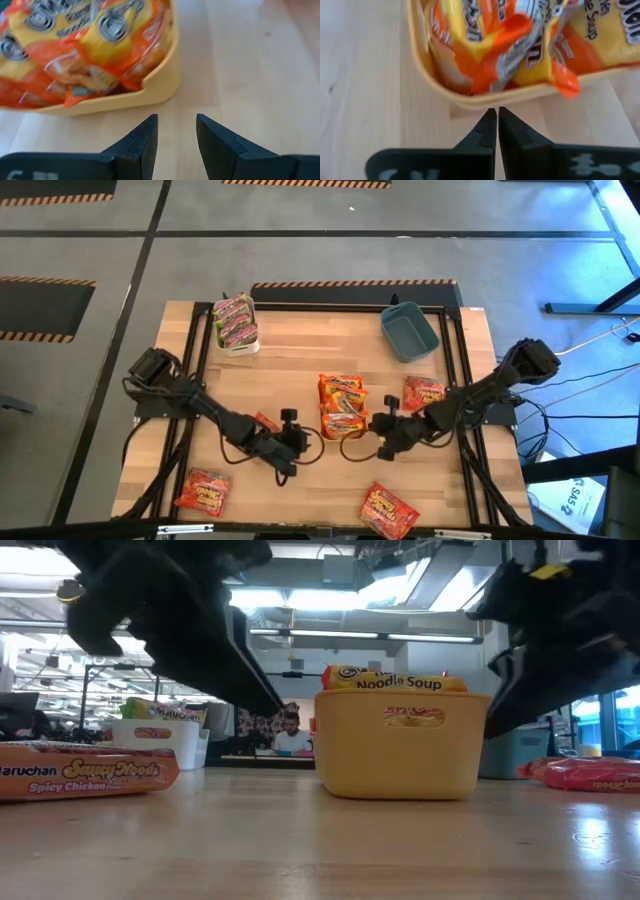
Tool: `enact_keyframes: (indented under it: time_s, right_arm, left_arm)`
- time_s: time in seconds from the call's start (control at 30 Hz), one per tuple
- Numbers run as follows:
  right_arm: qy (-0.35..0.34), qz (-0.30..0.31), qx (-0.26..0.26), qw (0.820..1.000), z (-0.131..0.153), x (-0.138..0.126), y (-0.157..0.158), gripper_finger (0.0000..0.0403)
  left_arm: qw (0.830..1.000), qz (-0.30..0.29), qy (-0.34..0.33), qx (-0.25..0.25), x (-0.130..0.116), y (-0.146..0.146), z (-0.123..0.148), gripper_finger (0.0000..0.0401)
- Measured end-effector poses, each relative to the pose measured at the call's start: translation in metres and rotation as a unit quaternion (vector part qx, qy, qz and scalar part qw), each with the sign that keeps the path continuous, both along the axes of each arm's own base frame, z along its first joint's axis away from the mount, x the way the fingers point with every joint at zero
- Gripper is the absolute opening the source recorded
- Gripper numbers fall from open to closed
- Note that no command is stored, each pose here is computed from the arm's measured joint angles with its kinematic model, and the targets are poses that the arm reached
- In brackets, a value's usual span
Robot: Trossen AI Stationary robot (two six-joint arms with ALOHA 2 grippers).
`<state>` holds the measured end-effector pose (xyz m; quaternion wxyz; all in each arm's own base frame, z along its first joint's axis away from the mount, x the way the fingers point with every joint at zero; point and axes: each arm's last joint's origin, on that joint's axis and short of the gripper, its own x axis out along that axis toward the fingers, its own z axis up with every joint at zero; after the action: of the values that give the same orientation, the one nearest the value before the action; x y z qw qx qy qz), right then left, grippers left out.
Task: Sort Maruchan noodles
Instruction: Put the top right red noodle pack into the green bin
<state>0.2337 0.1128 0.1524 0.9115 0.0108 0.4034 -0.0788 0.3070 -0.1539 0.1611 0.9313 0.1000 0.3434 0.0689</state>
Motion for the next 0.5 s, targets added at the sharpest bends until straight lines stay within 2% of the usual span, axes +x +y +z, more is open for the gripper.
enact_keyframes:
  time_s: [0.13,0.23,0.37,0.5]
  right_arm:
    - [-0.018,0.01,0.012,1.0,0.002,0.01,-0.01,0.0003]
    - [-0.008,0.009,0.001,1.0,0.003,0.012,-0.015,0.0003]
    - [0.029,-0.021,-0.038,0.999,0.021,0.012,-0.024,0.0003]
    - [0.063,-0.096,-0.106,0.988,0.047,0.018,-0.048,0.0003]
  left_arm:
    - [1.0,0.017,0.004,-0.006,0.0,0.008,-0.004,0.0128]
    - [1.0,0.016,0.005,-0.006,0.0,0.007,-0.004,0.0128]
    - [1.0,0.006,0.006,-0.006,-0.003,0.001,-0.004,0.0128]
    - [1.0,0.001,0.006,-0.006,-0.004,-0.002,-0.004,0.0128]
